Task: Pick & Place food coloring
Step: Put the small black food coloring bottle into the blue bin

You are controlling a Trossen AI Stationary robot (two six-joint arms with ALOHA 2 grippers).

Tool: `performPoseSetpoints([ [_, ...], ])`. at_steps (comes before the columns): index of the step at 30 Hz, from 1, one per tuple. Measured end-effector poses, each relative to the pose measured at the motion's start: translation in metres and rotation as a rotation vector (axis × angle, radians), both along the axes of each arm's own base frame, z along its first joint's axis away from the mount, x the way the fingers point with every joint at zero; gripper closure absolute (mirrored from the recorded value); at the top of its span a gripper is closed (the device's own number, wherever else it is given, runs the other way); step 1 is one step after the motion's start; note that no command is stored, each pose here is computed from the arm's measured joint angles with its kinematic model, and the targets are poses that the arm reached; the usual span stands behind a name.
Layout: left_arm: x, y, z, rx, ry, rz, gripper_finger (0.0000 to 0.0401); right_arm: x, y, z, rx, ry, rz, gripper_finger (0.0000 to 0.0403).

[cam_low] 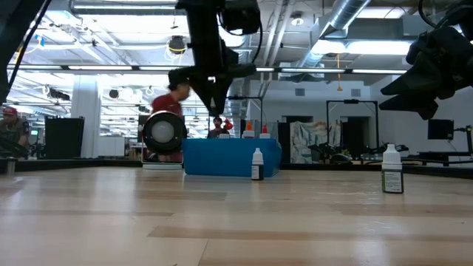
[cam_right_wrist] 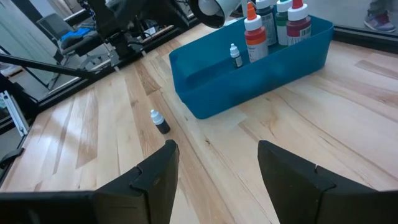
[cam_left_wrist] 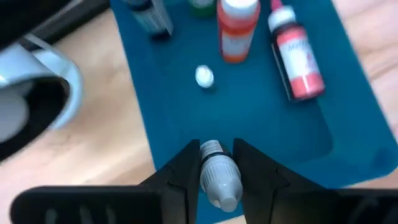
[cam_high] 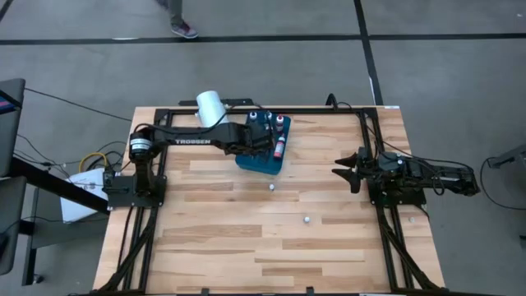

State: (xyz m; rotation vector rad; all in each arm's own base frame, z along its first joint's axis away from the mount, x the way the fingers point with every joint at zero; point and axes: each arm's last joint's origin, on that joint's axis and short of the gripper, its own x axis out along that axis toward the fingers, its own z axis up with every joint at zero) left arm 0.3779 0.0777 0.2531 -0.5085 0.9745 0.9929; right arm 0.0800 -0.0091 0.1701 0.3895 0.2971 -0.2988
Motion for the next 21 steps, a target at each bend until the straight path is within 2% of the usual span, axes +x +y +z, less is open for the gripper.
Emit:
performPoseSetpoints([
  [10,-0.007,0.004,-0.04,-0.037,0.014,-0.005,0.0324,0.0,0.0,0.0,0.0,0.0,-0.001,0.0196],
  [21,-0.008,0.027,-0.051,-0.039,-0.043,-0.015,0.0324,0.0,0.0,0.0,0.0,-0.001,0.0,0.0196],
])
